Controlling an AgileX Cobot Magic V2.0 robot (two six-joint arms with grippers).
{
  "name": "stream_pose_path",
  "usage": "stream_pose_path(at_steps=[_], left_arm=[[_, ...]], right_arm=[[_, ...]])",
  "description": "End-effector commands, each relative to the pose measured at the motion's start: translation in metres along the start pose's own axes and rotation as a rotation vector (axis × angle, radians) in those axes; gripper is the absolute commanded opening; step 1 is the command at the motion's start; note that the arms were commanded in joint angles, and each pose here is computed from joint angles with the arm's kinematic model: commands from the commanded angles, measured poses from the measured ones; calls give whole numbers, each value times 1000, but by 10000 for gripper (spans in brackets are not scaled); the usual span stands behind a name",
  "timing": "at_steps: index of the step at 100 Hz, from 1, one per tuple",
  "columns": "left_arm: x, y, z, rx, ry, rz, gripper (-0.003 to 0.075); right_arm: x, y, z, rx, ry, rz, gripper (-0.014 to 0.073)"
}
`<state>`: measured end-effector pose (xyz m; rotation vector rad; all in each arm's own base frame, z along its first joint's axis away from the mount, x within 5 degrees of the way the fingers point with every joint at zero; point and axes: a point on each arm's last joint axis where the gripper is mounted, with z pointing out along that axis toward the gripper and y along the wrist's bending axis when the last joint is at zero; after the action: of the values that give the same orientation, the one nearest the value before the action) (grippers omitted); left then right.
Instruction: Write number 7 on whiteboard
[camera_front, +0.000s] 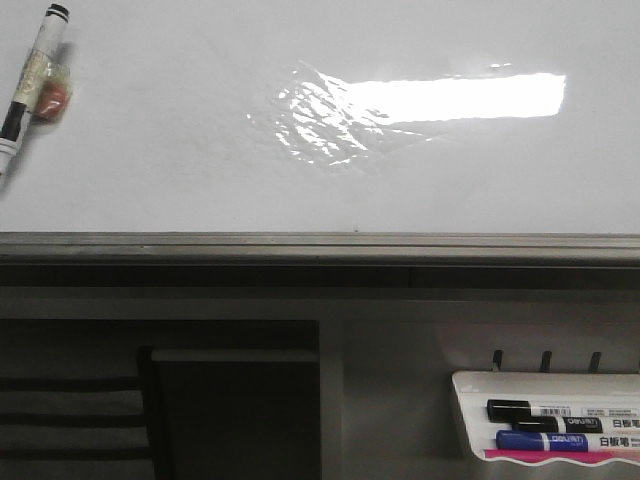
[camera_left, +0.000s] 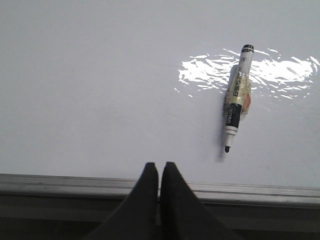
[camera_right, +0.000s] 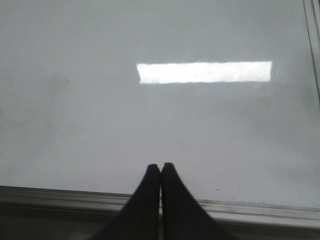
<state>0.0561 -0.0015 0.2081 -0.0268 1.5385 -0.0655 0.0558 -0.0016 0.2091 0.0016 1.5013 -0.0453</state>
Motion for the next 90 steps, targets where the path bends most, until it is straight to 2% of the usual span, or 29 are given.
stream_pose_path(at_steps=[1, 40, 66, 90], left_arm=[[3, 1, -1, -3, -70, -11, -20], [3, 1, -1, -3, -70, -11, -20], [-1, 1, -2, -3, -116, -11, -20], [-15, 1, -4, -2, -263, -13, -20]], right_arm=[[2, -1, -1, 15, -72, -8, -71], [2, -1, -1, 15, -72, -8, -71], [1, -1, -1, 16, -85, -8, -71], [-10, -2, -3, 25, -180, -8, -71]])
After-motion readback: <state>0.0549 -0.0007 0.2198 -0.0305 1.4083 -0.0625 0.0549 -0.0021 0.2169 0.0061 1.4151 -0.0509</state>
